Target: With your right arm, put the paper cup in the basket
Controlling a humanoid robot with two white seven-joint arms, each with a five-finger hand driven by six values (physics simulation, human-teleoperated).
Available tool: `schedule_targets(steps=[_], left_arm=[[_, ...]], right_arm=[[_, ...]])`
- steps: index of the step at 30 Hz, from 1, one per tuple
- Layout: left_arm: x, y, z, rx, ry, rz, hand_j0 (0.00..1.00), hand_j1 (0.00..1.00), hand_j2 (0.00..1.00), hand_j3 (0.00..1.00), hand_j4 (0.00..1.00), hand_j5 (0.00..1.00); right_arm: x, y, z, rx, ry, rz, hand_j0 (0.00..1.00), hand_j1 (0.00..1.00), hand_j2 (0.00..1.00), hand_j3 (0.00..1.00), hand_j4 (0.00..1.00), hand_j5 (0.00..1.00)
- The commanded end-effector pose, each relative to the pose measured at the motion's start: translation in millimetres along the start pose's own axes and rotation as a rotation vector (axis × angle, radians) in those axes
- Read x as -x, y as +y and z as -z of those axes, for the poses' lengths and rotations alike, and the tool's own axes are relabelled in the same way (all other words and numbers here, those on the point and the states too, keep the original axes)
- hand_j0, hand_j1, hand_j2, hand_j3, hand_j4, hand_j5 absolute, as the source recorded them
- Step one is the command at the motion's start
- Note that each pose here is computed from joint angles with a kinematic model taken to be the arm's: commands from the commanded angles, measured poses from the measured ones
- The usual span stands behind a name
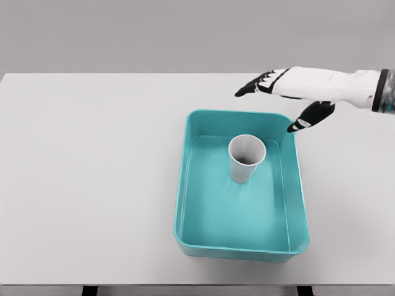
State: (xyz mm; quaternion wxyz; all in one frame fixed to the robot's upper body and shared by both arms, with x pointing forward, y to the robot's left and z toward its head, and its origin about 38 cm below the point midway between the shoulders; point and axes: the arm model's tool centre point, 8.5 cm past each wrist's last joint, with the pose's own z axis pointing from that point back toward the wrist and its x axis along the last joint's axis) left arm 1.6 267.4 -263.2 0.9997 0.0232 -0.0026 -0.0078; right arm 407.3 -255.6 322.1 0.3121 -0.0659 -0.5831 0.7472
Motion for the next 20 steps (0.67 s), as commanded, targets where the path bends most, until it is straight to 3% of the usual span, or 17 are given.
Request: schedule_targets(steps=[1,7,11,20], left_arm=[[0,0.0,0,0.000,0.000,0.000,1.00,1.00,1.00,1.00,1.00,1.00],[0,0.0,0,0.000,0.000,0.000,1.00,1.00,1.00,1.00,1.00,1.00],[0,0.0,0,0.000,0.000,0.000,1.00,1.00,1.00,1.00,1.00,1.00],[-1,0.0,0,0.000,-0.002,-0.010,1.00,1.00,1.00,1.00,1.00,1.00]], right_arm=[[-0.9,-3.5,-7,0.009,-0.013,-0.014,0.98,0.98,0.98,0.98,0.98,0.98],[-5.3,-8.6,-20,0.035,-0.062,-0.072,0.98,0.98,0.98,0.98,0.98,0.98],[-12.0,-8.0,-25,0.051,-0.131,-0.123,0.98,0.98,0.98,0.98,0.98,0.98],[-11.5,1.7,-31,0.043,-0.153,-0.128,0.99,0.99,0.99,0.99,0.99,0.99]])
